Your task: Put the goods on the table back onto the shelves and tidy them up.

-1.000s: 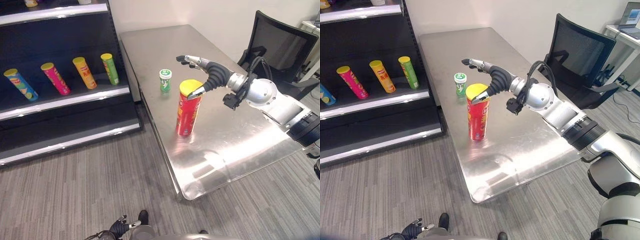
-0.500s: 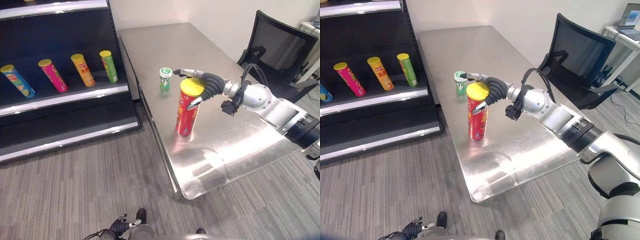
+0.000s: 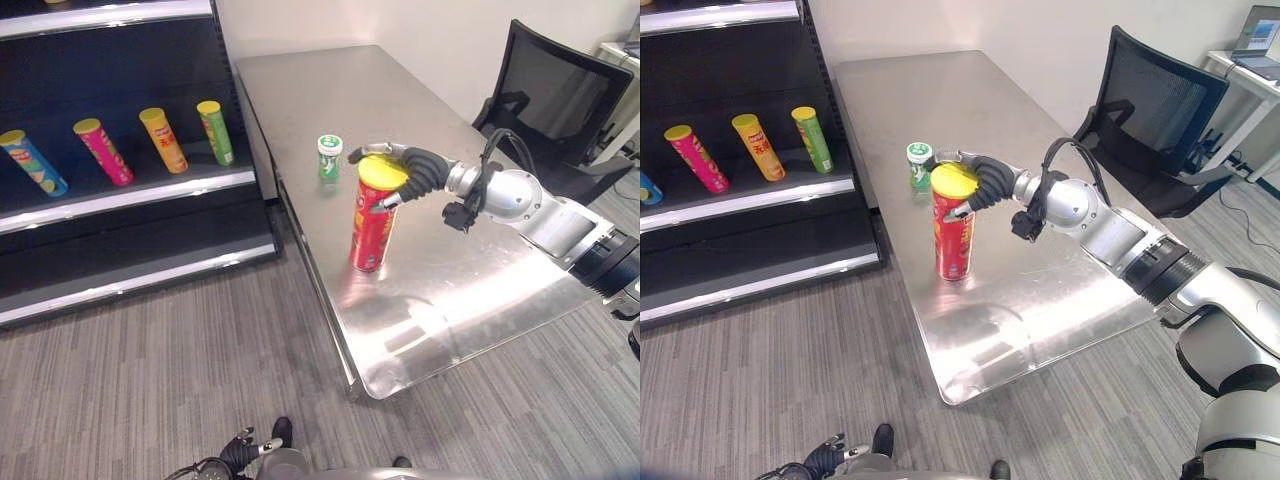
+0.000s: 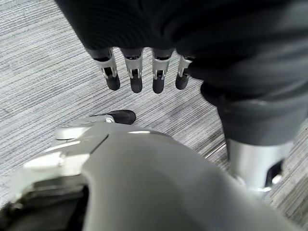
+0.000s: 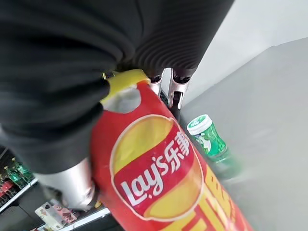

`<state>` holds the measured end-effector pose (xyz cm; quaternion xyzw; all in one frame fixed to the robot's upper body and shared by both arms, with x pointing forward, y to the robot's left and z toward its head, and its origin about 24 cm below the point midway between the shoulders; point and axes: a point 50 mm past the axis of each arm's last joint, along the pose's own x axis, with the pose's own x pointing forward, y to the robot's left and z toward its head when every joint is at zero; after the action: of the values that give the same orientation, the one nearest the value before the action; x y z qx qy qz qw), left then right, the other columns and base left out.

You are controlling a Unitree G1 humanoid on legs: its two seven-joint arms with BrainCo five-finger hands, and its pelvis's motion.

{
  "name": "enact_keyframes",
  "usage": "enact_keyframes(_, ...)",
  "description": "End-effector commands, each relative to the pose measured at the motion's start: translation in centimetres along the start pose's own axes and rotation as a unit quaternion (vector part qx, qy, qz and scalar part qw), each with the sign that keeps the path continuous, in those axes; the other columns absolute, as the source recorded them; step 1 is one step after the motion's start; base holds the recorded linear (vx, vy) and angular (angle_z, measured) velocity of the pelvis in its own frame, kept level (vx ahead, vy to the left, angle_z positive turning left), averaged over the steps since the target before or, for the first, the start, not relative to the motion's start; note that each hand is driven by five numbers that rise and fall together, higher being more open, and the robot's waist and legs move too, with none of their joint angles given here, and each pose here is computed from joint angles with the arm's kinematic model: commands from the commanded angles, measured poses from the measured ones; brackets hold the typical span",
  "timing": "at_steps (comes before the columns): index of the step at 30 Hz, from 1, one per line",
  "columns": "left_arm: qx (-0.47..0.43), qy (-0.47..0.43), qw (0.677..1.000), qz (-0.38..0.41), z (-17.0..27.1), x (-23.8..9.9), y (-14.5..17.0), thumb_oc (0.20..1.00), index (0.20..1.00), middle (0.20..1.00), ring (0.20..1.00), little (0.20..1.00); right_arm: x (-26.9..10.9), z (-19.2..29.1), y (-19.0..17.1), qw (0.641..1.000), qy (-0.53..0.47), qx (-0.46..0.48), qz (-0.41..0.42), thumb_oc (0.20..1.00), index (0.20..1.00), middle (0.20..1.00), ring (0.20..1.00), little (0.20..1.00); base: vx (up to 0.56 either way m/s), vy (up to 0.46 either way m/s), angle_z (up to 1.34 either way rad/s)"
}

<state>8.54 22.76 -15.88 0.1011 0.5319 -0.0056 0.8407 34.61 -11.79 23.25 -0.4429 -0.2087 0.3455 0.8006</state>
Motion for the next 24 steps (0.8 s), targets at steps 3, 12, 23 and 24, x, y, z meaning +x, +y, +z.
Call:
enact_keyframes(3,0.031,-0.036,0.999,0.013,3.1,0.6,1.5,1.000,1.000,1.000,1.000,1.000,-0.2,0.8,-3.0,0.997,0.011,-0.064,-0.028,0.200,0.200,0.200,0.200,0.200,0.00,0.000,0.00)
enact_keyframes(12,0.025,-0.036,0.999,0.027,3.1,0.5,2.2,1.000,1.000,1.000,1.000,1.000,-2.3,1.7,-4.7,0.991,-0.006,-0.103,-0.082,0.200,0.200,0.200,0.200,0.200,0.00,-0.008,0.00)
enact_keyframes(23,0.004,-0.034,0.998,0.048,2.4,0.2,2.8,1.000,1.000,1.000,1.000,1.000,-7.3,9.2,-7.5,0.930,-0.168,-0.222,-0.240,0.200,0.200,0.200,0.200,0.200,-0.01,-0.078,0.00)
enact_keyframes(24,0.004,-0.033,0.998,0.049,2.2,0.2,2.8,1.000,1.000,1.000,1.000,1.000,-7.4,9.5,-7.4,0.927,-0.177,-0.223,-0.245,0.200,0.200,0.200,0.200,0.200,-0.06,-0.103,0.03)
